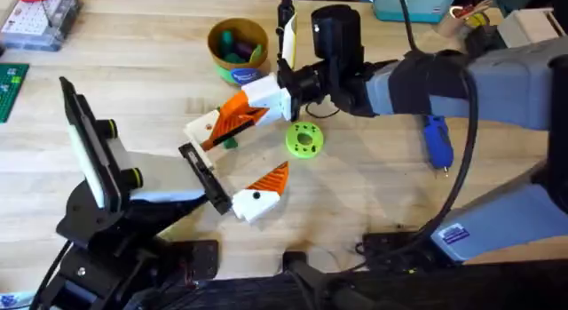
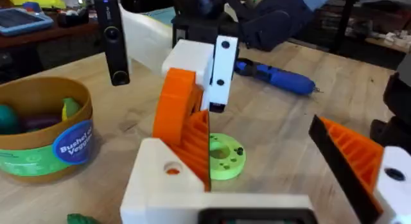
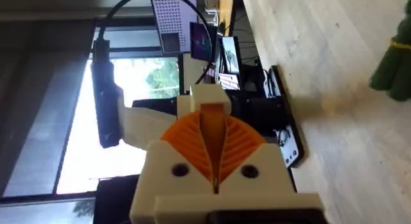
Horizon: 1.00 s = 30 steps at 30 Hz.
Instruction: Pick up the gripper from the table and insert it into the empty holder that is missing its gripper. Then pick up a screw, insert it into the mounting hole, and use the screwdriver to tighten it. Finally, clean up the table by picking up the vegetable and placing it into the bucket.
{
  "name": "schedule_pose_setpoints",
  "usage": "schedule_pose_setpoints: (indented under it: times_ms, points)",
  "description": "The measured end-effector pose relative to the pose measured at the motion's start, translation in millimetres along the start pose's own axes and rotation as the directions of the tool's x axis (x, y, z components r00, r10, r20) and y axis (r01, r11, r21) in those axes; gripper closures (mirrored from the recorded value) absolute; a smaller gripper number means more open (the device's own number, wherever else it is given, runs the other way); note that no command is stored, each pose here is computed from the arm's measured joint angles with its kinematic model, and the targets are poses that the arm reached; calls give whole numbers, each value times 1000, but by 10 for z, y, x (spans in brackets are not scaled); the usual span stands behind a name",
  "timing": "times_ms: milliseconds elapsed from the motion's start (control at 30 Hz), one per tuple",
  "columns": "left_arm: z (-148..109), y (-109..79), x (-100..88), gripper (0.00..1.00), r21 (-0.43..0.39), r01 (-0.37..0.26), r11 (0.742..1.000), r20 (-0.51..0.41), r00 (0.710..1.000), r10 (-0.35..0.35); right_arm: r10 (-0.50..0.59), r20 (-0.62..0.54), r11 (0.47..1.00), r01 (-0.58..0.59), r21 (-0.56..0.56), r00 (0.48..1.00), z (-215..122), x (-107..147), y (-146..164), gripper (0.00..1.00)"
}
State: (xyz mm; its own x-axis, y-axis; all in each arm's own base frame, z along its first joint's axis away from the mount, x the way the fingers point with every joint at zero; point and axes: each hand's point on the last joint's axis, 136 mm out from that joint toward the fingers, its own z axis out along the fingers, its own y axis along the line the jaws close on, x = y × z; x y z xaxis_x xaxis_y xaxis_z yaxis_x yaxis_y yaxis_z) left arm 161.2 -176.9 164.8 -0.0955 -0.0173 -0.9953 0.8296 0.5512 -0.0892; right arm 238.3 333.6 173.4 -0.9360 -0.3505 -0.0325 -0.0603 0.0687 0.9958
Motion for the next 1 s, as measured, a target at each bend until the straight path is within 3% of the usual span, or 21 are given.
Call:
schedule_pose_setpoints:
  times_ms: [300, 1000]
  points:
    - [0, 4, -3, 10, -2, -11, 1000, 1, 1000, 11, -28, 11, 1000, 28, -1, 1000, 0, -30, 22, 995]
    - [0, -48, 3, 10, 27, -11, 1000, -2, 1000, 11, -32, 57, 999, 31, 20, 998, -7, -114, -2, 762]
